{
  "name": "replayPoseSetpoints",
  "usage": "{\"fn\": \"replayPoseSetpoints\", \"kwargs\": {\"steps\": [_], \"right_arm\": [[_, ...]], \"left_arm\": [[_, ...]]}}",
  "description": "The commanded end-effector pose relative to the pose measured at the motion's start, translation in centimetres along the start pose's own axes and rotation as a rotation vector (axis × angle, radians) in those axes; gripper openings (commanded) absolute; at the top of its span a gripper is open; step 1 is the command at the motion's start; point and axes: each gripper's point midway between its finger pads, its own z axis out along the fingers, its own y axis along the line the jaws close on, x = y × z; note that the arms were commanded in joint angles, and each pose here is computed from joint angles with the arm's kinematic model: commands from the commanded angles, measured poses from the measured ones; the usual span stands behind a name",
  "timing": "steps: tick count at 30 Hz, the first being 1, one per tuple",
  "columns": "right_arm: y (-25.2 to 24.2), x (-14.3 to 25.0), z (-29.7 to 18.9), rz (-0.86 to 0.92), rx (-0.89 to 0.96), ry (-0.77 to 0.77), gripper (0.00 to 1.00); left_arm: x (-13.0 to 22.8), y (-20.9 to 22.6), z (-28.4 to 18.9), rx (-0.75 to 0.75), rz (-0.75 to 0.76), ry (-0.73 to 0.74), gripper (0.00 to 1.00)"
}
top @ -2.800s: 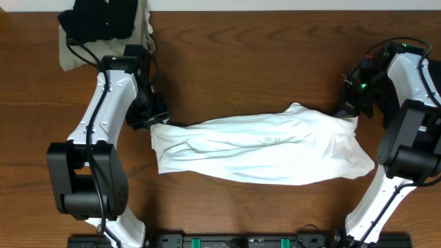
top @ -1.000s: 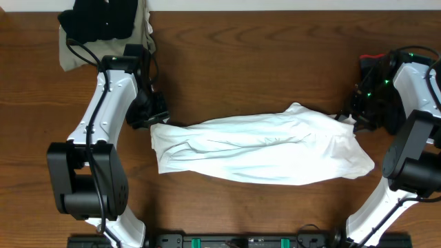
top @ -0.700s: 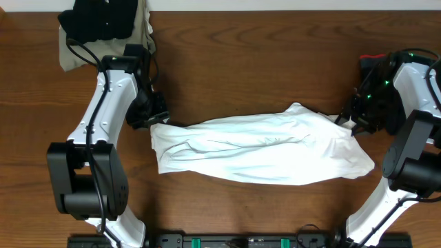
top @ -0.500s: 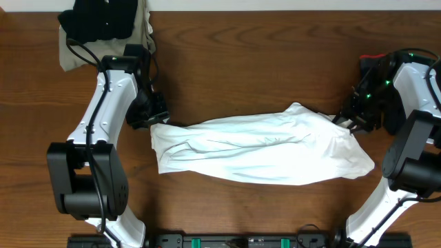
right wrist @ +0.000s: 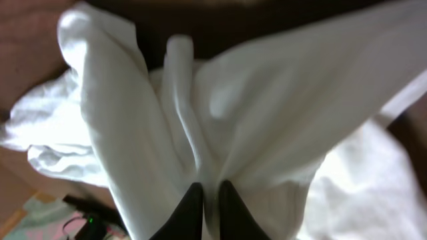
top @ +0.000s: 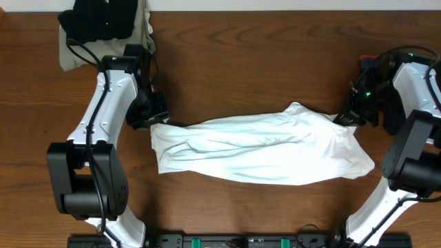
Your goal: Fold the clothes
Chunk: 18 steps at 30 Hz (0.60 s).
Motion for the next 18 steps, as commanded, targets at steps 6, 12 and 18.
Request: {"fn": "replayPoseSetpoints", "kwargs": {"steps": [6,12,18], "right_arm": [[0.7,-2.4,-0.4,-0.111,-0.010,-0.110,0.05],[3.5,-1.5,-0.6,-0.226,-0.169,-0.088,0.03],[3.7,1.5,-0.6,-0.190,-0.198,0.027,0.01]], "left_arm": [[0.3,0.2,0.0,0.001,0.017,0.006,0.52],[0.2,0.2,0.0,0.001,0.017,0.005,0.52],[0.3,0.2,0.0,0.001,0.017,0.006,0.53]]}}
